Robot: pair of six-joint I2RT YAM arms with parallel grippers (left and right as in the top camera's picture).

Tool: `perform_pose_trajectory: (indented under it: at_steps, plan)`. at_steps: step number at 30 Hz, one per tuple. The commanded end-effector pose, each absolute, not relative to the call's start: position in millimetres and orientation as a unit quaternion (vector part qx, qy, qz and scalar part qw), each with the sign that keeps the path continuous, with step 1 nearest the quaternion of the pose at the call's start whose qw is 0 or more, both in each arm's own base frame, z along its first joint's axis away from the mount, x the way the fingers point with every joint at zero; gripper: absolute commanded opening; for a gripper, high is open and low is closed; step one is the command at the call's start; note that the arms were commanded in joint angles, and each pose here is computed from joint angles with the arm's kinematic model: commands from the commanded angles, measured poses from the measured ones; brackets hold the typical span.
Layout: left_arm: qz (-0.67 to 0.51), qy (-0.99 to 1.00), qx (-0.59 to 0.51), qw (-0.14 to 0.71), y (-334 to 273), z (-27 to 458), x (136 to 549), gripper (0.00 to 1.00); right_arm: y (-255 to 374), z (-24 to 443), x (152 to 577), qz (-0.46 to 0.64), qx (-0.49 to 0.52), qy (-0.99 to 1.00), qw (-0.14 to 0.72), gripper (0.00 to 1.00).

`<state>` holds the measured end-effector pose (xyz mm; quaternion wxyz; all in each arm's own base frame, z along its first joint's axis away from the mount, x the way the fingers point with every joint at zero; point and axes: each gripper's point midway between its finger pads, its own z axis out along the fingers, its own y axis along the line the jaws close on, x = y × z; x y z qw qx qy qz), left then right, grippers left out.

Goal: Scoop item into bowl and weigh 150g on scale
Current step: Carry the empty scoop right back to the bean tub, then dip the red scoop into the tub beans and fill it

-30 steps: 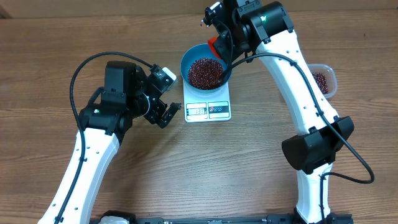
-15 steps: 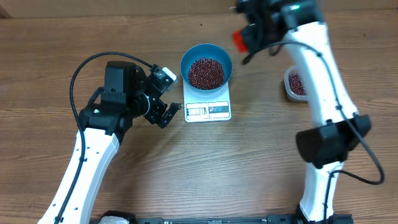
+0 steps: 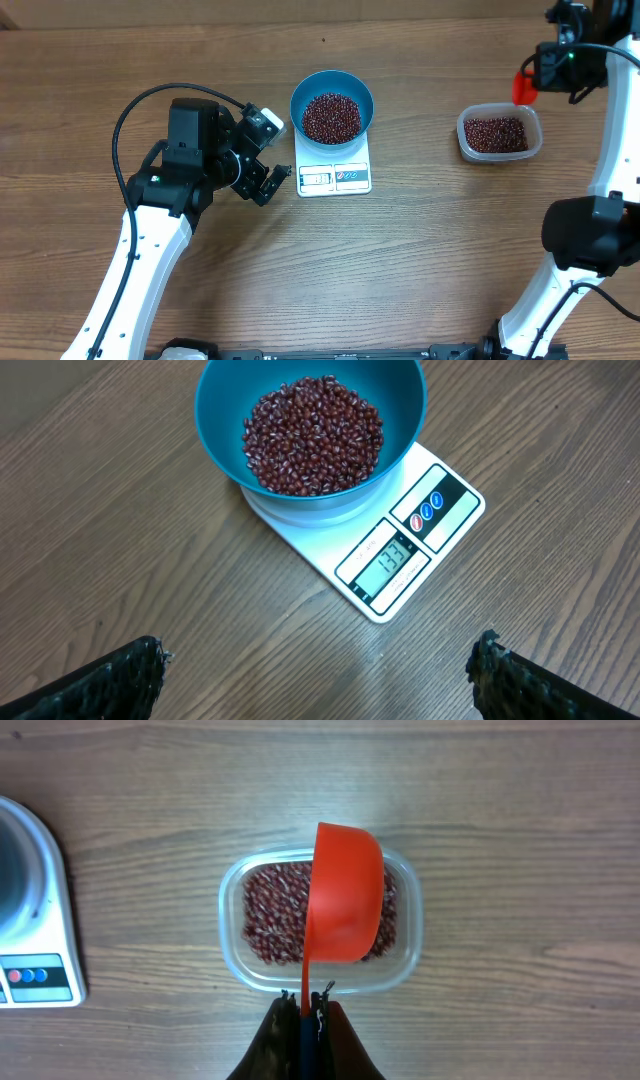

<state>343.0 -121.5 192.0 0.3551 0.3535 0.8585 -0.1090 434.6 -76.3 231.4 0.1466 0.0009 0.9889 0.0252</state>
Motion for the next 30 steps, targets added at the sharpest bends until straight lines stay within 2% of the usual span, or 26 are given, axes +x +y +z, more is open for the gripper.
perform_pose_trajectory:
  at_steps: [1,11,24,30]
  plan:
    - [-0.112,0.851,0.359,0.365,-124,200,347,1.00,-72,228,425,0.032,-0.020,0.990,0.136,0.04]
    - [-0.112,0.852,0.359,0.365,-124,200,347,1.00,-73,177,412,0.038,-0.019,0.997,0.070,0.04]
    - [-0.112,0.852,0.359,0.365,-124,200,347,0.99,-75,140,422,0.038,-0.019,0.996,0.072,0.04]
    - [-0.112,0.852,0.359,0.365,-124,200,347,1.00,-71,138,424,0.050,-0.020,0.996,0.078,0.04]
